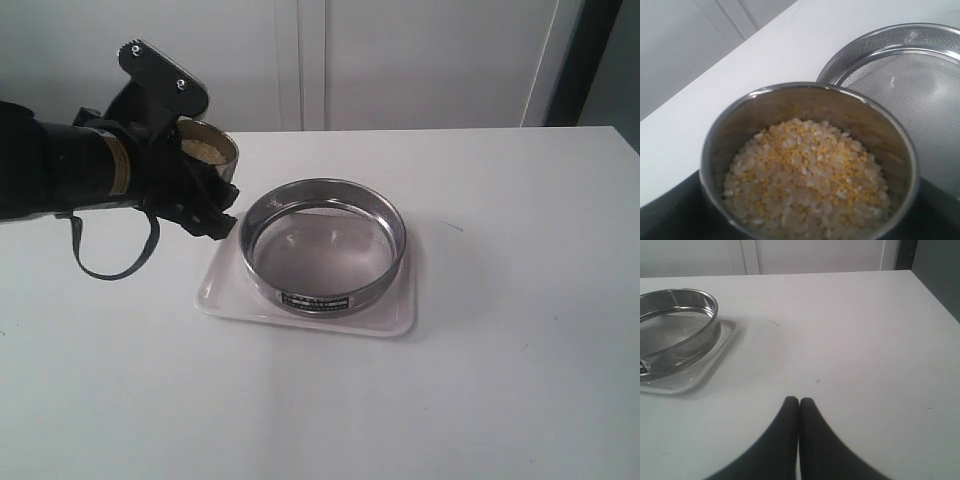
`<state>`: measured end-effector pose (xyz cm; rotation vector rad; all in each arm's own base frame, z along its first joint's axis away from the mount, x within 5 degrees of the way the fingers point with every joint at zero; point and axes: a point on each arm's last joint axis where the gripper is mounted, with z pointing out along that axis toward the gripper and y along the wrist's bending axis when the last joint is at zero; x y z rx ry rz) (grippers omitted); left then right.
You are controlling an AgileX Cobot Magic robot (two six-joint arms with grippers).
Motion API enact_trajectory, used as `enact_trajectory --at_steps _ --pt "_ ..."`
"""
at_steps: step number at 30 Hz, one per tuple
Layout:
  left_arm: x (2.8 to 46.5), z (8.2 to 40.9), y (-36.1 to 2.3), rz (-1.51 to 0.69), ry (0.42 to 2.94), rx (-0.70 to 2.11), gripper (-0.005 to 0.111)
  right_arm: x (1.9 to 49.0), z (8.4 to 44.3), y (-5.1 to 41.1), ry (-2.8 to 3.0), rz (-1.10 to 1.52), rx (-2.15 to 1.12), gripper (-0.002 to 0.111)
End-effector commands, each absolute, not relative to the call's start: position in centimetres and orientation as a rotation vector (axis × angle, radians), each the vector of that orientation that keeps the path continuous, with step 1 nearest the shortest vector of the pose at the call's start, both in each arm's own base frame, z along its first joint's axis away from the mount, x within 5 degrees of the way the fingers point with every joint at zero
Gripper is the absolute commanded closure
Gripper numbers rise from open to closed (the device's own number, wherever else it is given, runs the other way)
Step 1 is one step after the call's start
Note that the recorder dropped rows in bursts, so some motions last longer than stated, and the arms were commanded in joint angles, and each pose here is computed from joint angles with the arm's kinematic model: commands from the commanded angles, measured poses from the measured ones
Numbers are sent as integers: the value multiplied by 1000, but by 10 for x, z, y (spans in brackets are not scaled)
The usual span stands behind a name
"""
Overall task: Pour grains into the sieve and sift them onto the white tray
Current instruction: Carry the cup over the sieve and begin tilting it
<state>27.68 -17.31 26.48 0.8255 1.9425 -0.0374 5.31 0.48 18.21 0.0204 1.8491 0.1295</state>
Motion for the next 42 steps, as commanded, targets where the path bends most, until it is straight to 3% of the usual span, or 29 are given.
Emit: enact_trajectory --at_steps 1,10,26,42 --pt "277 275 -189 -28 1912 841 107 53 182 5 1836 123 14 108" --pt "287 269 -216 15 1945 844 107 53 182 5 1836 123 14 108" --pt "308 257 -224 105 2016 799 107 53 182 5 1836 123 14 108" --pt "310 252 -228 225 1922 1047 107 53 182 5 1836 123 14 108"
